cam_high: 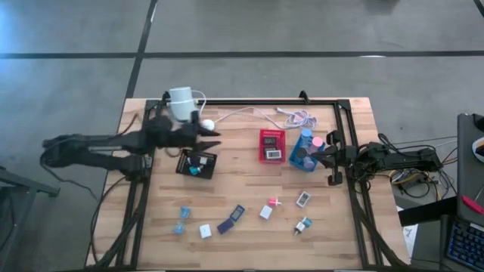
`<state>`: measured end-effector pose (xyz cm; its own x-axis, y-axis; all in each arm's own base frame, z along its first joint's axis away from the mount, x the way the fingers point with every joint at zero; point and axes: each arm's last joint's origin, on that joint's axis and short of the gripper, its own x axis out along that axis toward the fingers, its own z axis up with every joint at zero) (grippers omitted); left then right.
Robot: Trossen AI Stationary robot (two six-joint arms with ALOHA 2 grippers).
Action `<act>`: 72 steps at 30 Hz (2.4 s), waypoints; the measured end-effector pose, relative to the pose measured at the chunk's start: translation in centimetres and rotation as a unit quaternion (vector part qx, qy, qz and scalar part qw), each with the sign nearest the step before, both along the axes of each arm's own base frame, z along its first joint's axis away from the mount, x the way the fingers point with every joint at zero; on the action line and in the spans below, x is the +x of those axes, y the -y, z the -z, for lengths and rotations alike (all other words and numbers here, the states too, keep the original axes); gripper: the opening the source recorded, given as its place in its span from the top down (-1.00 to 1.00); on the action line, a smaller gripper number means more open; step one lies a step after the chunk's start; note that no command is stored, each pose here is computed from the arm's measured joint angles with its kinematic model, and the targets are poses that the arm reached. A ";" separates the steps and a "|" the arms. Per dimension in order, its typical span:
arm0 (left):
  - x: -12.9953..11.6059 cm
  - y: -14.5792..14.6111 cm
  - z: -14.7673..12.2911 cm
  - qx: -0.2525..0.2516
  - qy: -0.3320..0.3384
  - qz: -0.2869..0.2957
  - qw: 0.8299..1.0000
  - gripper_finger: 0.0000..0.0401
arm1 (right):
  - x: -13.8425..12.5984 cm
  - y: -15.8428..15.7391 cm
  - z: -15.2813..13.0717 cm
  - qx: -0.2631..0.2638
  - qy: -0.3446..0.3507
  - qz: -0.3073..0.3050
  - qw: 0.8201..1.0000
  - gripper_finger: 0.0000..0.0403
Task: Pick & Place Office items
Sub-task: Put the pink charger adaptor into the black bin
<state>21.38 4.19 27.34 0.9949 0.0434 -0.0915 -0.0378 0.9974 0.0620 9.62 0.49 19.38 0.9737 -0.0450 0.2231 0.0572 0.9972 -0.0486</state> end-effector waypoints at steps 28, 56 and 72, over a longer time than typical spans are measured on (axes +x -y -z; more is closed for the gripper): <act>-9.5 1.5 9.4 0.052 0.053 -0.050 0.996 0.95 | 0.1 0.0 0.2 -0.005 -0.004 0.001 1.000 0.96; -9.7 1.1 10.3 0.068 0.051 -0.067 0.994 0.93 | 0.5 -0.1 1.8 -0.011 -0.067 -0.001 0.998 0.96; -9.7 1.1 10.1 0.061 0.066 -0.068 0.994 0.93 | 4.6 -0.6 -1.7 0.019 -0.120 -0.036 0.992 0.85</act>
